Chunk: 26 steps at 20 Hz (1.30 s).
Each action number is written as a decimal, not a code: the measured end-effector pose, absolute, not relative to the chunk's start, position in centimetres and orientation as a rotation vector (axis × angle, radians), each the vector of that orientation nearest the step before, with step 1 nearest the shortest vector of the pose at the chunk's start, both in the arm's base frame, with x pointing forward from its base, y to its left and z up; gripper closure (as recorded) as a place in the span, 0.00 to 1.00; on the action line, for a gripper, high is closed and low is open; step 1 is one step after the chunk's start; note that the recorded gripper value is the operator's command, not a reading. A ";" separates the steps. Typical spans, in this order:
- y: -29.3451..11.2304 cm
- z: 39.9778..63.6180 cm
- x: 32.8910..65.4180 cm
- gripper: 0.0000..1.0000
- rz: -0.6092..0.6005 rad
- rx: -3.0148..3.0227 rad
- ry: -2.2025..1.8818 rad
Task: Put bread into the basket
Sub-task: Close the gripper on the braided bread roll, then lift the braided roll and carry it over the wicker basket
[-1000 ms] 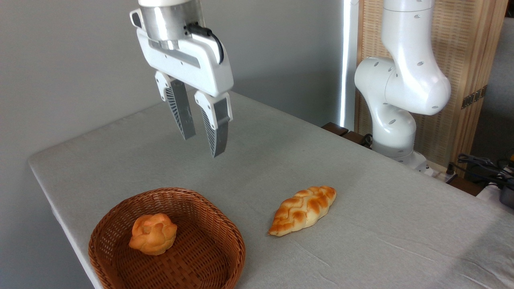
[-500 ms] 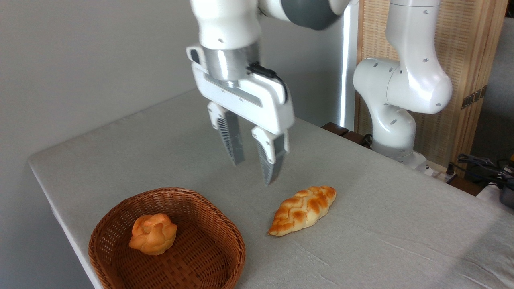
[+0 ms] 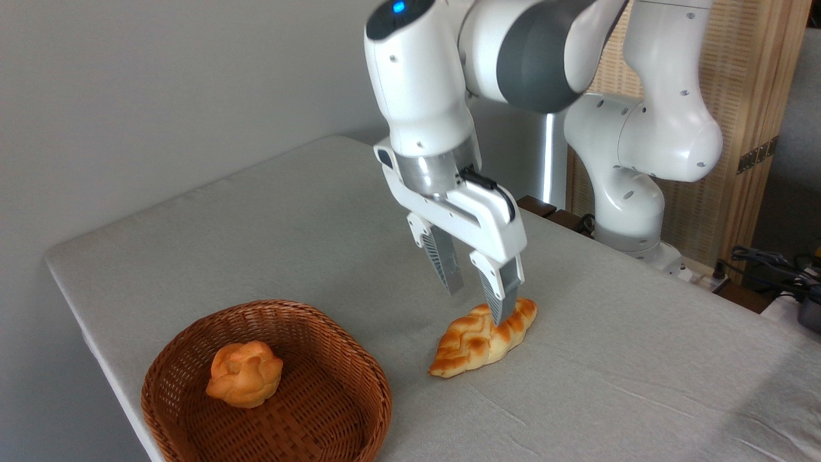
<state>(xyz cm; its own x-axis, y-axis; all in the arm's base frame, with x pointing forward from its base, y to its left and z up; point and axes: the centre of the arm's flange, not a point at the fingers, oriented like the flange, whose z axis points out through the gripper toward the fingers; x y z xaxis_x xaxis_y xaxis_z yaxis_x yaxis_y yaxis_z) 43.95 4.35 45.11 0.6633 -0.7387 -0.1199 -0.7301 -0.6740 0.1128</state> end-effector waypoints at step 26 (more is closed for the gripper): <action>5.5 39.8 42.3 0.73 -0.276 2.783 -1.245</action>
<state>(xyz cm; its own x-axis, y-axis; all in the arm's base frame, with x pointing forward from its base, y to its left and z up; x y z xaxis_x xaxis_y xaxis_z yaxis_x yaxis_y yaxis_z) 42.26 5.46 39.82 0.6535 -0.7455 -0.1312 -0.7311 -0.6665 0.1459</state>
